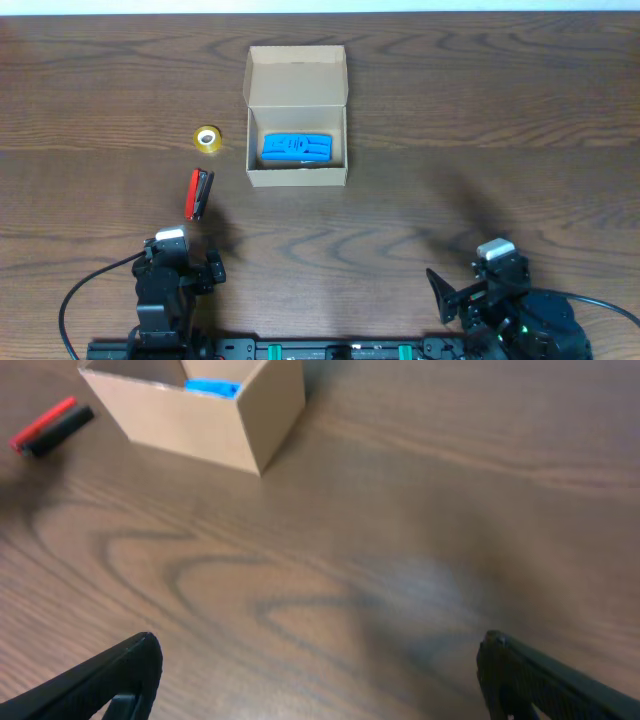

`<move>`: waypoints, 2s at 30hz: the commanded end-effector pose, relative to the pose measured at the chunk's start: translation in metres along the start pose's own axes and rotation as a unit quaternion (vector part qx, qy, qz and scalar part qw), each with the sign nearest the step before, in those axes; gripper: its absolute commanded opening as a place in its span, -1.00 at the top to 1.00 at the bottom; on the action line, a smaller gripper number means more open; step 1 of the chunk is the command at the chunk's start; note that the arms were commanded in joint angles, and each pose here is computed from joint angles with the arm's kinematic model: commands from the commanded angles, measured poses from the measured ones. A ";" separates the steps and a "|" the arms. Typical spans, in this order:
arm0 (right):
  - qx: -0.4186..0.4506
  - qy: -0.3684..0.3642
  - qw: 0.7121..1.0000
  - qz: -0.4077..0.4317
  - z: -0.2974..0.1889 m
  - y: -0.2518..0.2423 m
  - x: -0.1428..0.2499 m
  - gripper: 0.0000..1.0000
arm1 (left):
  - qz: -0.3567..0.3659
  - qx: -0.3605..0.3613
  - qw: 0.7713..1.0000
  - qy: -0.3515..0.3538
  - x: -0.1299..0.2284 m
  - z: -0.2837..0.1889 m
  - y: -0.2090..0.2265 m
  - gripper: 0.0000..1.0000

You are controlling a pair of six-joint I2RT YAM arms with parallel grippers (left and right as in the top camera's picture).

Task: Pack container
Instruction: 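Reach the left gripper to the red stapler and grasp it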

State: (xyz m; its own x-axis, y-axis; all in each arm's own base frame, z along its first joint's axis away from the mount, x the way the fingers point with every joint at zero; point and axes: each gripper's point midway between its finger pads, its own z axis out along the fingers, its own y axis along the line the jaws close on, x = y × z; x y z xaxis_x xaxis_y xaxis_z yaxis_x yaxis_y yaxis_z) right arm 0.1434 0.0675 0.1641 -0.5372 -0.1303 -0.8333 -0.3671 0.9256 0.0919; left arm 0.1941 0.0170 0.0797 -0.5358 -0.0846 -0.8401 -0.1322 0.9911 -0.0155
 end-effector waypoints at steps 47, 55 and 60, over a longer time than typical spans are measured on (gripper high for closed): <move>0.011 0.019 1.000 0.007 0.001 -0.004 0.011 -0.98 | 0.097 0.008 0.916 0.389 -0.028 0.102 -0.012 -0.91; 0.011 0.019 1.000 0.007 0.001 -0.004 0.011 -0.99 | 0.103 0.005 0.910 0.401 -0.038 0.131 0.006 -0.91; 0.011 0.019 1.000 0.007 0.001 -0.004 0.011 -0.99 | 0.106 0.009 0.906 0.409 -0.038 0.146 0.006 -0.91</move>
State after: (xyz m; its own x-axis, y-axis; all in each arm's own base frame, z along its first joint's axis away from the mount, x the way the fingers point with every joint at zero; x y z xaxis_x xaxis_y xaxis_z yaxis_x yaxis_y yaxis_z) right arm 0.1387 0.0651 0.1538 -0.5697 -0.1464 -0.8087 -0.3635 0.9274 0.0882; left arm 0.3284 0.0398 0.0370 -0.9871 0.0384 -0.1556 0.0259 0.9963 0.0813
